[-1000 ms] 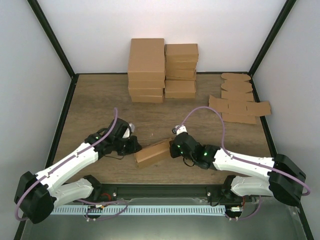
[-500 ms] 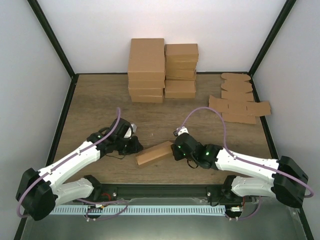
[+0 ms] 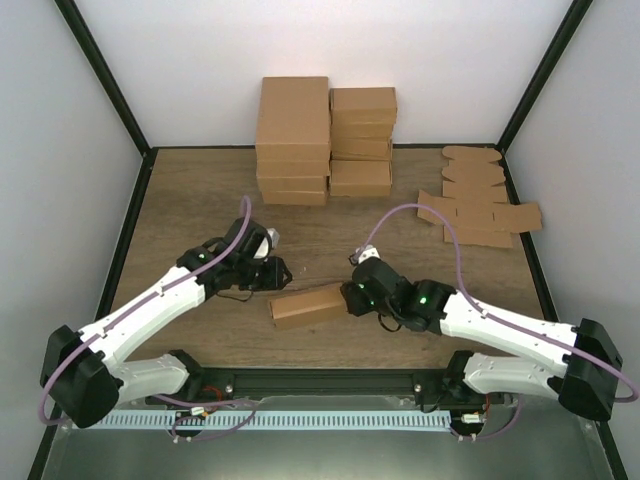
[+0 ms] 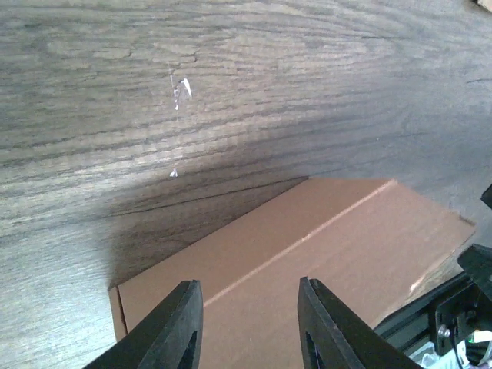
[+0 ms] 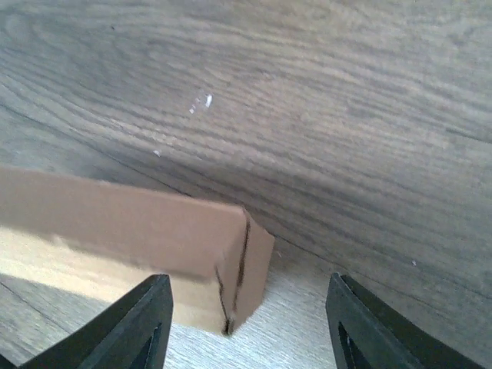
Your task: Fold the paper box
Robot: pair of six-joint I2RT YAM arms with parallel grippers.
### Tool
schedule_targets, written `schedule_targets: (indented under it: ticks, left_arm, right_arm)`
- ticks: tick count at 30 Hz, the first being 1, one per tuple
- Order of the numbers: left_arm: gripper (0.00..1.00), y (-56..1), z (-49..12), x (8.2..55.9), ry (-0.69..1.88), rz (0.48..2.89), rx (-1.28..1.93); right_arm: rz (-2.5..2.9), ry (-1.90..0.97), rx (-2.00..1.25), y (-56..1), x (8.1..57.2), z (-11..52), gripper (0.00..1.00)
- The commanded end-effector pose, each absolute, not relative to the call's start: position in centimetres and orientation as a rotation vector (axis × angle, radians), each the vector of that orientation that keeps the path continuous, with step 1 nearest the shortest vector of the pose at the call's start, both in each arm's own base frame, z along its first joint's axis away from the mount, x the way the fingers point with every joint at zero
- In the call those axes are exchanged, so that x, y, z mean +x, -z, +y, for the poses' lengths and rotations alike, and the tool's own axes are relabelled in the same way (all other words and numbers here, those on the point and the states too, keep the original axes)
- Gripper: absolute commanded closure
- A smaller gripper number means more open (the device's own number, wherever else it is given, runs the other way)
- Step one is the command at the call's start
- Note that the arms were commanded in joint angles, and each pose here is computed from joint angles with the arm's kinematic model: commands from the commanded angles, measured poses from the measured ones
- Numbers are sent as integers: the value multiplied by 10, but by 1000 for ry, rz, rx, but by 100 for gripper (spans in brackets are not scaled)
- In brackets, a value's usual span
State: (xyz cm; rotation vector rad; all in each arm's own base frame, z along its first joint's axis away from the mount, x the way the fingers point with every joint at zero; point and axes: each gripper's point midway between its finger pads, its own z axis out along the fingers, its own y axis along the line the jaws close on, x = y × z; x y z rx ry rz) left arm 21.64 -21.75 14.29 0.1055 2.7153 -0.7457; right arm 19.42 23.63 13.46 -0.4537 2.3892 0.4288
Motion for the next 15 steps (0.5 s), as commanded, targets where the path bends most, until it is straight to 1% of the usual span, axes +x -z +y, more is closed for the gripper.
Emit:
schedule_targets:
  ticks: [1, 3, 6, 7, 8, 10, 11, 13, 15]
  left_arm:
    - [63, -161, -216, 216, 728, 2668, 206]
    - [64, -171, -220, 210, 788, 2644, 237]
    - [62, -186, -224, 199, 887, 2585, 297]
    - [53, -189, -224, 196, 908, 2567, 318]
    - [47, -190, -224, 193, 916, 2550, 344]
    - [39, -189, -221, 189, 906, 2530, 391]
    - [38, -186, -220, 189, 890, 2528, 415]
    - [40, -182, -219, 191, 859, 2526, 435]
    - [52, -180, -222, 196, 854, 2528, 442]
  right_arm:
    - [2354, -419, -388, -173, 209, 244, 39]
    - [2357, -426, -305, -185, 220, 242, 39]
    - [2344, -544, -300, -206, 233, 250, 41]
    - [2336, -596, -297, -214, 235, 256, 41]
    - [2337, -641, -297, -219, 236, 260, 42]
    - [2343, -727, -284, -227, 237, 271, 42]
    - [2350, -765, -273, -230, 237, 277, 43]
    - [2366, -818, -226, -233, 239, 284, 49]
    - [2362, -912, -213, -239, 237, 296, 57]
